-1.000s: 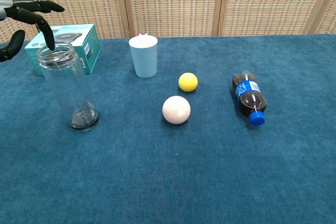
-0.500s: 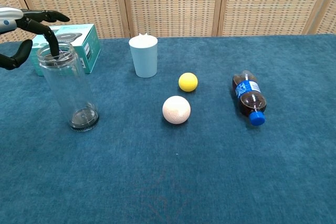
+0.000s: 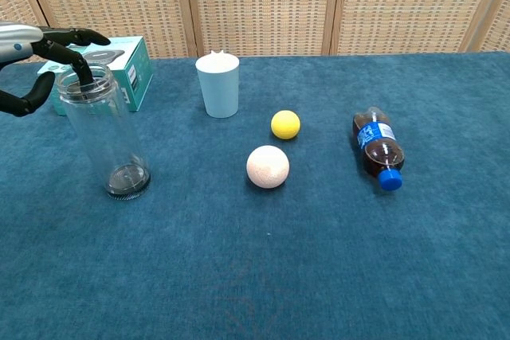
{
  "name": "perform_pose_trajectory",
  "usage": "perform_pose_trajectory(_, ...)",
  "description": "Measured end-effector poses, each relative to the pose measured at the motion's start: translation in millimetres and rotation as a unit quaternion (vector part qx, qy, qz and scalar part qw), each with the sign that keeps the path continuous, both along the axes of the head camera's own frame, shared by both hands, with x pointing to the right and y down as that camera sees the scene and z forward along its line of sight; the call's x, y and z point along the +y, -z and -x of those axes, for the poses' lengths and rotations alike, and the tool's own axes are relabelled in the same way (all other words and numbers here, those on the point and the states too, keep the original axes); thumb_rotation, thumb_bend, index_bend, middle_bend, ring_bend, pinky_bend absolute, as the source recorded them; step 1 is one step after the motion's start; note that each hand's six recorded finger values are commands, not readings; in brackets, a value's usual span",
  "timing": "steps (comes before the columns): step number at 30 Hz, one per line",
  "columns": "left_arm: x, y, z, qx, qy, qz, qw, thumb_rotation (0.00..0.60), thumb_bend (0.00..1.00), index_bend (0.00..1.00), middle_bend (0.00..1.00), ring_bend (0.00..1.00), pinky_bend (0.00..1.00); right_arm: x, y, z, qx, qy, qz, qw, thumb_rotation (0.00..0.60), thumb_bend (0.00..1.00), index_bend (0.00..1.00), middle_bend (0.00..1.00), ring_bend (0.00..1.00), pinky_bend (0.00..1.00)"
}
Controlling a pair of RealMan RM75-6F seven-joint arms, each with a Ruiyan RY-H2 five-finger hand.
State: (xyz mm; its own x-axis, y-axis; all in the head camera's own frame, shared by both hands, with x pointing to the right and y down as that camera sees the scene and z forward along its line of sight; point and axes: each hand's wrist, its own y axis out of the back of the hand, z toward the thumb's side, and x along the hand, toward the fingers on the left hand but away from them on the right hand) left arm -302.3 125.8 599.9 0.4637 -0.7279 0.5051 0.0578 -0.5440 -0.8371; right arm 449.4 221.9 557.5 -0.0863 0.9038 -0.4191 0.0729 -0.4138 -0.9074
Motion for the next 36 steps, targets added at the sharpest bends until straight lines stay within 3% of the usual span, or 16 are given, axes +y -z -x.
perform_pose_trajectory(19, -1, -4, 2, -0.008, 0.001, -0.005, 1.0000, 0.600, 0.84, 0.41, 0.00, 0.00, 0.00, 0, -1, 0, 0.001, 0.001, 0.002, 1.0000, 0.600, 0.00, 0.00, 0.00, 0.00, 0.00)
perform_pose_trajectory(31, -7, 13, 5, 0.022, 0.014, -0.024, 0.9994, 0.600, 0.83, 0.40, 0.00, 0.00, 0.00, 0, -1, 0, 0.001, 0.000, 0.002, 1.0000, 0.600, 0.00, 0.00, 0.00, 0.00, 0.00)
perform_pose_trajectory(34, -11, 22, 10, 0.033, 0.024, -0.036, 0.9985, 0.600, 0.83, 0.24, 0.00, 0.00, 0.00, 0, -1, 0, 0.001, 0.000, 0.002, 1.0000, 0.600, 0.00, 0.00, 0.00, 0.00, 0.00)
perform_pose_trajectory(35, -12, 26, 13, 0.035, 0.028, -0.041, 0.9981, 0.600, 0.76, 0.13, 0.00, 0.00, 0.00, 0, -1, 0, 0.001, 0.000, 0.002, 1.0000, 0.600, 0.00, 0.00, 0.00, 0.00, 0.00)
perform_pose_trajectory(36, -14, 31, 18, 0.037, 0.037, -0.050, 0.9974, 0.600, 0.63, 0.04, 0.00, 0.00, 0.00, 0, -1, 0, 0.000, -0.001, 0.002, 1.0000, 0.600, 0.00, 0.00, 0.00, 0.00, 0.00)
